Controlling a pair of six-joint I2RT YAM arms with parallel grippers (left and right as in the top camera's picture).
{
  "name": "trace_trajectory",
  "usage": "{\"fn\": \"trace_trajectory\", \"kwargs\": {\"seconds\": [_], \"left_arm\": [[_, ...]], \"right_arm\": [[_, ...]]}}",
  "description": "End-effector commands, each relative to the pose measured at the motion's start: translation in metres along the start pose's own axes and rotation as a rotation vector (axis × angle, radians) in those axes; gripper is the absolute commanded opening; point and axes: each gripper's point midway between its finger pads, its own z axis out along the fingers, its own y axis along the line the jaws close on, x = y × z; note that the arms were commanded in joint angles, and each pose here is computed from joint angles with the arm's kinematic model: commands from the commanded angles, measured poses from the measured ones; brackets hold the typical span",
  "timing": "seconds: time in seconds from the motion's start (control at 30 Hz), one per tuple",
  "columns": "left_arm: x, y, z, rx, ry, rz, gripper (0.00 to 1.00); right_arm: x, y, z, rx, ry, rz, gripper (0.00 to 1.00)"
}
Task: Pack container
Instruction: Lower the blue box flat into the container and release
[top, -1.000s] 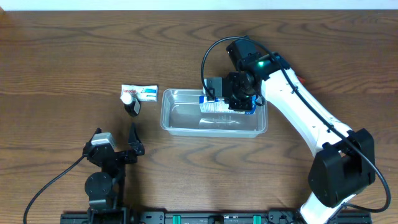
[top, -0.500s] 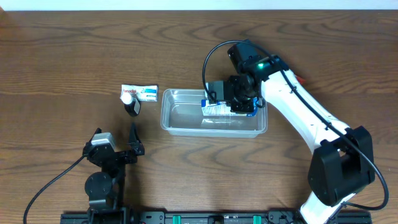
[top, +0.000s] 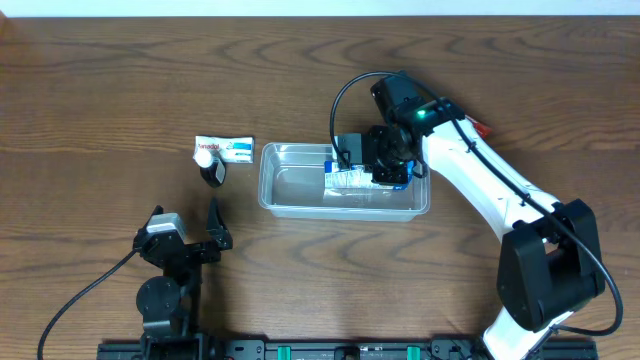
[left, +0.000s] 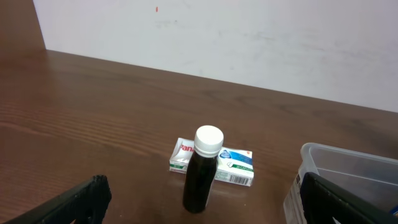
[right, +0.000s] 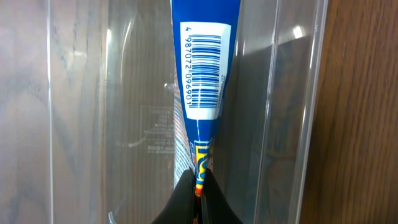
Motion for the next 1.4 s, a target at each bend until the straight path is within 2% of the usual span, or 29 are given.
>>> {"fn": "trace_trajectory", "kwargs": {"seconds": [0.0, 0.1, 0.13, 0.2, 0.63, 0.9, 1.03, 1.27, 1.37], "left_arm": [[0.016, 0.006, 0.001, -0.023, 0.049, 0.002, 0.98], [0.016, 0.006, 0.001, -0.023, 0.049, 0.002, 0.98], [0.016, 0.006, 0.001, -0.023, 0.049, 0.002, 0.98], [0.016, 0.006, 0.001, -0.023, 0.049, 0.002, 0.98], [0.016, 0.006, 0.001, -0.023, 0.049, 0.002, 0.98], [0.016, 0.006, 0.001, -0.023, 0.049, 0.002, 0.98], [0.016, 0.006, 0.001, -0.023, 0.049, 0.002, 0.98], [0.016, 0.006, 0.001, -0.023, 0.049, 0.002, 0.98], [0.016, 0.006, 0.001, -0.023, 0.049, 0.002, 0.98]], "right_arm": [[0.016, 0.006, 0.011, -0.028, 0.036, 0.013, 0.04], [0.016, 0.006, 0.011, -0.028, 0.036, 0.026, 0.27], [0.016, 0.006, 0.011, -0.028, 0.036, 0.034, 0.32], [0.016, 0.007, 0.011, -0.029, 0.036, 0.053, 0.36], [0.003, 0.019, 0.005, -0.044, 0.037, 0.077, 0.36], [-0.022, 0.03, -0.025, 0.001, -0.013, 0.025, 0.36], [-0.031, 0.037, -0.044, 0.026, -0.036, 0.029, 0.41], [-0.034, 0.046, -0.058, 0.026, -0.043, 0.085, 0.42], [-0.041, 0.05, -0.058, -0.001, -0.081, 0.135, 0.48]]}}
